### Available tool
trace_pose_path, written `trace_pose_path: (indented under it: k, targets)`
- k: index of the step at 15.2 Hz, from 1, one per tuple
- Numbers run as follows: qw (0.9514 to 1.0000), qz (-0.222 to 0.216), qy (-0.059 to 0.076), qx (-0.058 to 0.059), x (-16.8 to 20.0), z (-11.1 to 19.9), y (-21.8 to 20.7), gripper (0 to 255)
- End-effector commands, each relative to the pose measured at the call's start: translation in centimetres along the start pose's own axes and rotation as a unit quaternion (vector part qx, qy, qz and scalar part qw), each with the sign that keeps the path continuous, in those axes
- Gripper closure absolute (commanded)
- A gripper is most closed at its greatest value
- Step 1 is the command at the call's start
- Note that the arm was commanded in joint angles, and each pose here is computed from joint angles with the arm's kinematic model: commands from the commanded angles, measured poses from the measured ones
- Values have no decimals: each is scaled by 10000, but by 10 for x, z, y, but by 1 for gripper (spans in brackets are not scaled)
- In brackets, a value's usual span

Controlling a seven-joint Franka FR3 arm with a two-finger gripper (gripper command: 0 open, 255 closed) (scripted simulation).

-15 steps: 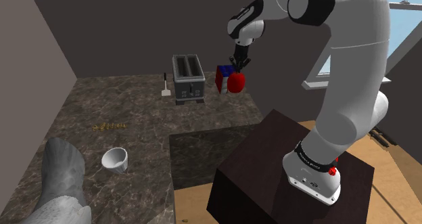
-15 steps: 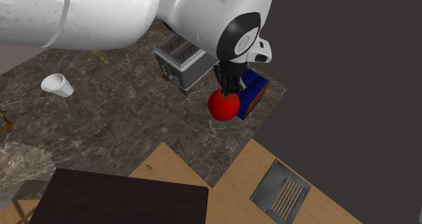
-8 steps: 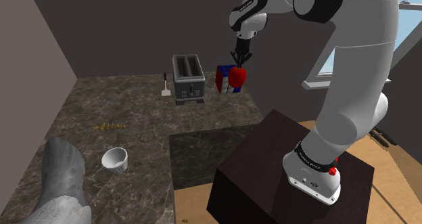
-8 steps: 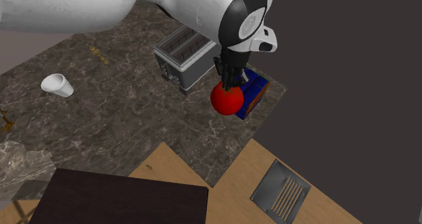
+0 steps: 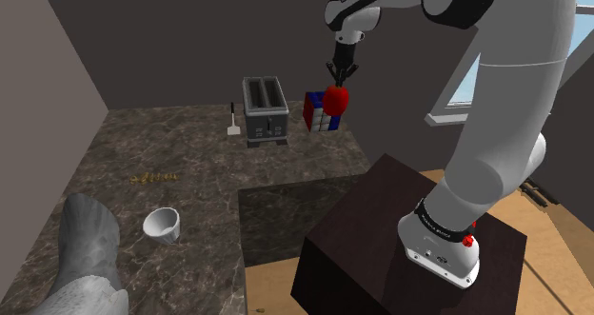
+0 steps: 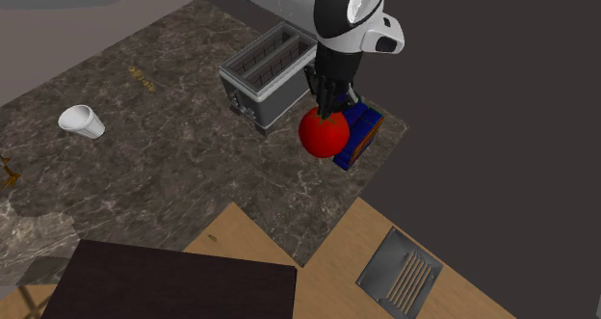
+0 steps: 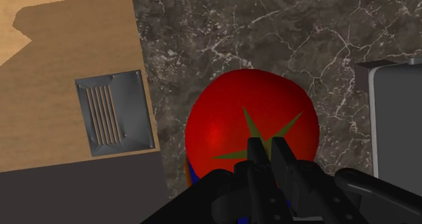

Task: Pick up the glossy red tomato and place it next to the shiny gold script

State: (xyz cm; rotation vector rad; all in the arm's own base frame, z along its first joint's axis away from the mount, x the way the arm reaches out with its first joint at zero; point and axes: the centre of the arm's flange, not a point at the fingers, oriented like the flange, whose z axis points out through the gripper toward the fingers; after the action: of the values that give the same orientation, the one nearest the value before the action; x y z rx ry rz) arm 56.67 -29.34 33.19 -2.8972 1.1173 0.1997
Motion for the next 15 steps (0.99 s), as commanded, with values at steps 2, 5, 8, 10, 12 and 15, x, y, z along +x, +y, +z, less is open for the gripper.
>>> trace_pose_path:
  k: [2, 5, 8, 10, 12, 15]
  targets:
    - [10000, 0, 0, 0, -1, -17, 0, 255]
    - [10000, 0, 0, 0, -3, -33, 0, 255]
    - [10000, 0, 0, 0, -5, -48, 1, 255]
    - [10000, 0, 0, 0, -11, -48, -11, 255]
    - [10000, 0, 0, 0, -21, -43, -35, 255]
    - [10000, 0, 0, 0, -37, -35, -70, 255]
